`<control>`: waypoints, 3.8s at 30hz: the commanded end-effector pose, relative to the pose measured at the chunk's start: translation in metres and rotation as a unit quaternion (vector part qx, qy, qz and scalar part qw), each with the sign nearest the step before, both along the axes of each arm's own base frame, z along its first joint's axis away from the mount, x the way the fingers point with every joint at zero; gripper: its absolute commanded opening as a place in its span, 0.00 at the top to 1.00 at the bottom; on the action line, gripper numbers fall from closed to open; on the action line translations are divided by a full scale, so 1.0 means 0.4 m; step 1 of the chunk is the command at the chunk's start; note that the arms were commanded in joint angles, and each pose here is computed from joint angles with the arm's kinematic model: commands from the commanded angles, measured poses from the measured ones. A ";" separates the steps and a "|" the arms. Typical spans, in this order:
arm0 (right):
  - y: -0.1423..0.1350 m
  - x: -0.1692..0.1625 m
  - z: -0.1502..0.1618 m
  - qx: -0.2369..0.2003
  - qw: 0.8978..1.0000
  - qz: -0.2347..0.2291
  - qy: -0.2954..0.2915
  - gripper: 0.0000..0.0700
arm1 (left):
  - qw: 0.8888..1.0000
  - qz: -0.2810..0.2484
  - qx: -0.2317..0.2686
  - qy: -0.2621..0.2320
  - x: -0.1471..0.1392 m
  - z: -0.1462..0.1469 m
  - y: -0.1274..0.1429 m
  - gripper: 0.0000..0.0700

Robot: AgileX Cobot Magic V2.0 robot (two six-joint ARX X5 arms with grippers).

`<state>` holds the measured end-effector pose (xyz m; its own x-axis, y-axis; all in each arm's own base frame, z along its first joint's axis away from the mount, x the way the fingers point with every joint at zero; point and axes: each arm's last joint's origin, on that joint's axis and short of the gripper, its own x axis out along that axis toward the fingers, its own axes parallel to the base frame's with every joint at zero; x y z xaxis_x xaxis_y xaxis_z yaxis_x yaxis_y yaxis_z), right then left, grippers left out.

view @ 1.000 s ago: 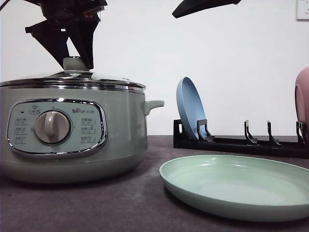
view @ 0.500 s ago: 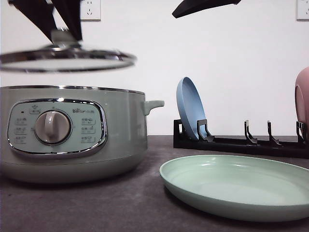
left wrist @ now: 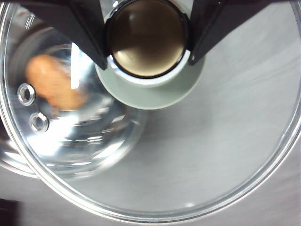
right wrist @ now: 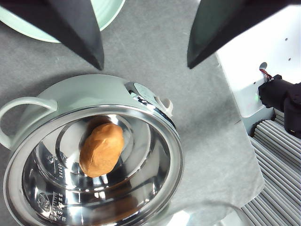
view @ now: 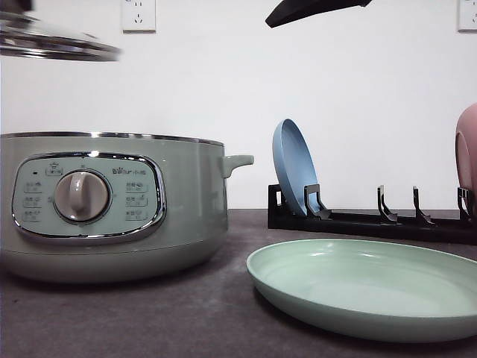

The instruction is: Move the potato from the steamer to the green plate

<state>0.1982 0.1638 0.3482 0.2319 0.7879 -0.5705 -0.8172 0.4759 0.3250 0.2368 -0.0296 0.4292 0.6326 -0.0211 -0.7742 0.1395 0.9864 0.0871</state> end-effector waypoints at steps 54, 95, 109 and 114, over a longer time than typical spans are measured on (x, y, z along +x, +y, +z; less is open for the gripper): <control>0.466 0.280 -0.128 -0.122 0.991 -0.041 -0.023 0.29 | 0.997 0.071 -0.001 -0.022 -0.008 0.025 0.083 1.00; 0.519 0.302 -0.300 -0.204 0.978 -0.041 0.009 0.65 | 0.997 0.071 -0.002 -0.021 -0.008 0.025 0.083 1.00; 0.444 0.266 -0.081 -0.132 0.988 -0.058 -0.055 0.65 | 0.997 0.071 -0.002 -0.022 -0.008 0.025 0.083 1.00; 0.363 0.230 0.039 -0.112 0.988 -0.069 -0.080 0.65 | 0.997 0.070 -0.002 -0.022 -0.008 0.025 0.082 1.00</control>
<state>0.2912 0.3071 0.3580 0.4236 0.5912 -0.6864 -0.7596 0.6446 0.0864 0.2348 0.0031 0.4283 0.6081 0.0646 -0.7912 0.0060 0.9963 0.0859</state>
